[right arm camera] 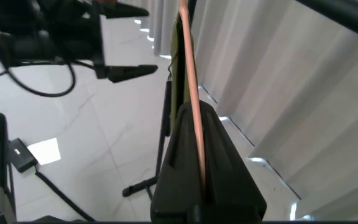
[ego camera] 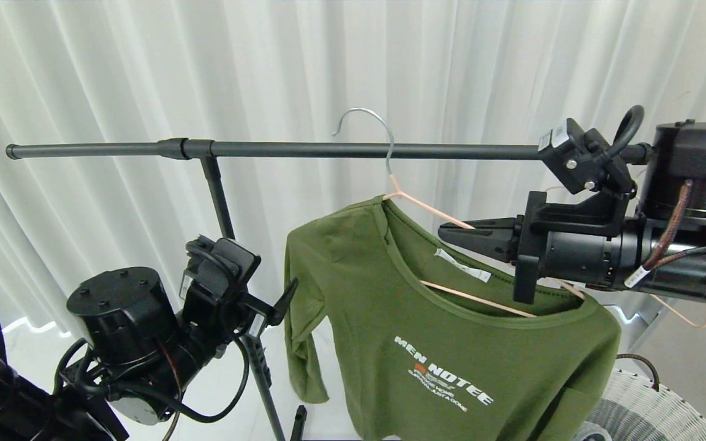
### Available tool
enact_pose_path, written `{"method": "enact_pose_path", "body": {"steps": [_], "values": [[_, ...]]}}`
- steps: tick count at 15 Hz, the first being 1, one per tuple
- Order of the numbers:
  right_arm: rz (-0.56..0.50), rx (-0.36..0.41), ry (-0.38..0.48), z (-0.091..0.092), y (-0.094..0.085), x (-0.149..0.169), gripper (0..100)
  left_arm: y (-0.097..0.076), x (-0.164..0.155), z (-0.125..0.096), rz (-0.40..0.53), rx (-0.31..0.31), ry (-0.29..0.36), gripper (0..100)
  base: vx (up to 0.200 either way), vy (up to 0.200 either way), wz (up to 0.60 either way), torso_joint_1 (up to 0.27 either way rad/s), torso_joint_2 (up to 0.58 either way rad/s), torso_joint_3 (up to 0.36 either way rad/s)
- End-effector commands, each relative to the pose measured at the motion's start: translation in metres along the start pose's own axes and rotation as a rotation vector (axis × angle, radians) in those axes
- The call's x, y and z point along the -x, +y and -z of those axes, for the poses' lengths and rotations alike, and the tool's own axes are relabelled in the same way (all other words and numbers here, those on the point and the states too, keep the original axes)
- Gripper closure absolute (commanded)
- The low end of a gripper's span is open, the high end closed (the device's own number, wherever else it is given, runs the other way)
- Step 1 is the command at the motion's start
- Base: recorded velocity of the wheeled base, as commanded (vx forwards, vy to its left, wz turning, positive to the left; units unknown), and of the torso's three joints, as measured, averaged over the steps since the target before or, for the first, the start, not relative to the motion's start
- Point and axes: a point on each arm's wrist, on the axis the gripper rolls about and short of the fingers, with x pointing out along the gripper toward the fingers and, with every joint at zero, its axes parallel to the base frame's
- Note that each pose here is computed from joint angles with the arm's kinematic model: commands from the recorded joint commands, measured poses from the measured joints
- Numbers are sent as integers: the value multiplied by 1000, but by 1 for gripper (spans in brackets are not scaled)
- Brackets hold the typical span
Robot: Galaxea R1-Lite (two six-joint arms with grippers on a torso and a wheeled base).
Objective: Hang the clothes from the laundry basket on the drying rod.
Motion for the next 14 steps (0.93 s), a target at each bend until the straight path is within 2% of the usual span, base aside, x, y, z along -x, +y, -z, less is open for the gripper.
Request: {"method": "enact_pose_path", "body": {"steps": [1, 3, 5, 8, 9, 14], "values": [[-25, 14, -29, -3, 8, 14, 100, 11, -7, 24, 43, 5, 45, 0, 0, 0, 0, 0, 0, 0], [-54, 17, -36, -2, 12, 19, 100, 18, -10, 32, 57, 11, 37, 0, 0, 0, 0, 0, 0, 0], [-84, 19, -45, -3, 16, 25, 100, 23, -12, 42, 29, 16, 41, 0, 0, 0, 0, 0, 0, 0], [-89, 21, -46, -3, 16, 25, 100, 21, -16, 44, 26, 14, 4, 0, 0, 0, 0, 0, 0, 0], [-89, 21, -46, -3, 16, 25, 100, 20, -15, 44, 35, 7, 4, 100, 0, 0, 0, 0, 0, 0], [-68, 23, -51, -4, 13, 28, 100, 21, -3, 41, 37, 6, 4, 100, 0, 0, 0, 0, 0, 0]]}}
